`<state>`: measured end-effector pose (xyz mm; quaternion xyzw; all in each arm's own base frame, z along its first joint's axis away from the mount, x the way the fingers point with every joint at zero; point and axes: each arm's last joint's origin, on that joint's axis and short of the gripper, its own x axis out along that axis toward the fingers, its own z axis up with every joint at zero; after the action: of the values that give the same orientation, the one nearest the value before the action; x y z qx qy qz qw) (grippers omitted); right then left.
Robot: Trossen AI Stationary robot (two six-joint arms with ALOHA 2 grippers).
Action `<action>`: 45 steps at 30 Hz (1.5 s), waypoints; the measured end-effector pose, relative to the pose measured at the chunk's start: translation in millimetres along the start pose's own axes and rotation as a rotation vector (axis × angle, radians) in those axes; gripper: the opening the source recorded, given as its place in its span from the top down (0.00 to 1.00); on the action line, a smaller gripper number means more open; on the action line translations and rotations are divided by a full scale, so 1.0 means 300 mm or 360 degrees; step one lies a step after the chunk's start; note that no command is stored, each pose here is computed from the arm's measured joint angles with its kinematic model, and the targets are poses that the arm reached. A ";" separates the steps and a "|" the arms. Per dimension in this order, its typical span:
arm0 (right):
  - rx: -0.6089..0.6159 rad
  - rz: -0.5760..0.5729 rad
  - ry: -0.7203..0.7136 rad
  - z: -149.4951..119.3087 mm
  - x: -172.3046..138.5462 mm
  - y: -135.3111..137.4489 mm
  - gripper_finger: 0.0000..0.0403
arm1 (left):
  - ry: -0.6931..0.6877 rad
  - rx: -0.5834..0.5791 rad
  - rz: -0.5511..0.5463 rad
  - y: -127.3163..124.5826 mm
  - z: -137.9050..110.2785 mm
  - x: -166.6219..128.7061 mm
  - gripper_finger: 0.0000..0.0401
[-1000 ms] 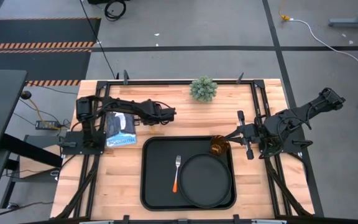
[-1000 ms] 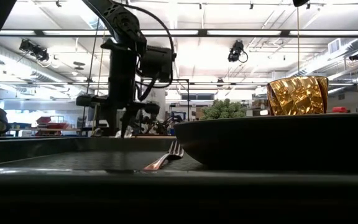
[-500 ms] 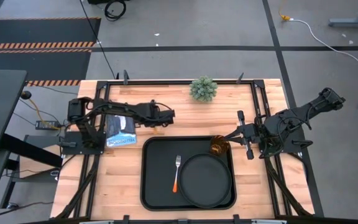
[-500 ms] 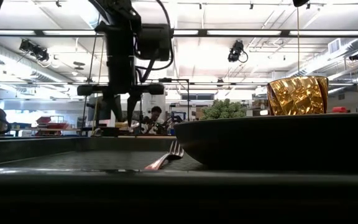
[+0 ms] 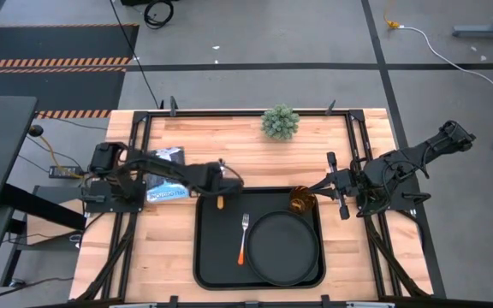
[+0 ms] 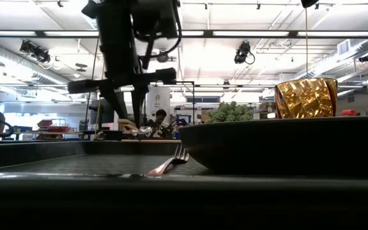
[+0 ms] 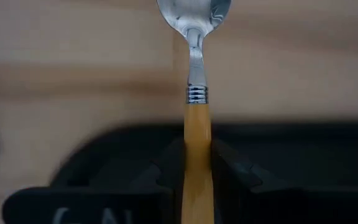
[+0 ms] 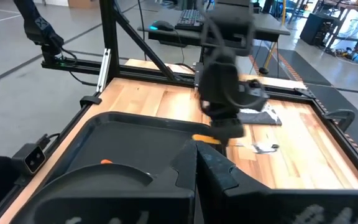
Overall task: Pick and place plate/cup/fork/spoon on tray
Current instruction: Put the yellow spoon to the left of the orange fork on the black tray
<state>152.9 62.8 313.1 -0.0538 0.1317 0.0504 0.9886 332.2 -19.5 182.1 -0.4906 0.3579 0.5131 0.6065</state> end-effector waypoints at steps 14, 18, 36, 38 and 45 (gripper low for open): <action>0.0034 0.0000 0.0000 0.000 0.000 0.000 0.98 | 0.0052 0.0007 -0.0295 0.038 -0.312 -0.107 0.82; 0.0044 0.0001 -0.0001 0.000 0.000 0.000 0.98 | 0.0081 0.0010 -0.0418 0.043 -0.386 -0.125 0.83; 0.0070 0.0010 -0.0009 0.002 0.000 0.000 0.98 | 0.0285 -0.0007 -0.0468 0.060 -0.566 -0.037 0.82; 0.0076 0.0014 -0.0009 0.003 0.000 0.001 0.98 | 0.0320 -0.0001 -0.0453 0.062 -0.571 -0.037 0.82; 0.0077 0.0015 -0.0009 0.002 0.000 0.001 0.98 | 0.0391 0.0034 -0.0409 0.066 -0.576 -0.037 0.82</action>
<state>153.0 63.1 313.8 -0.0292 0.1304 0.0519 0.9897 322.3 -189.0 142.7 -0.5850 0.3690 0.3637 0.6239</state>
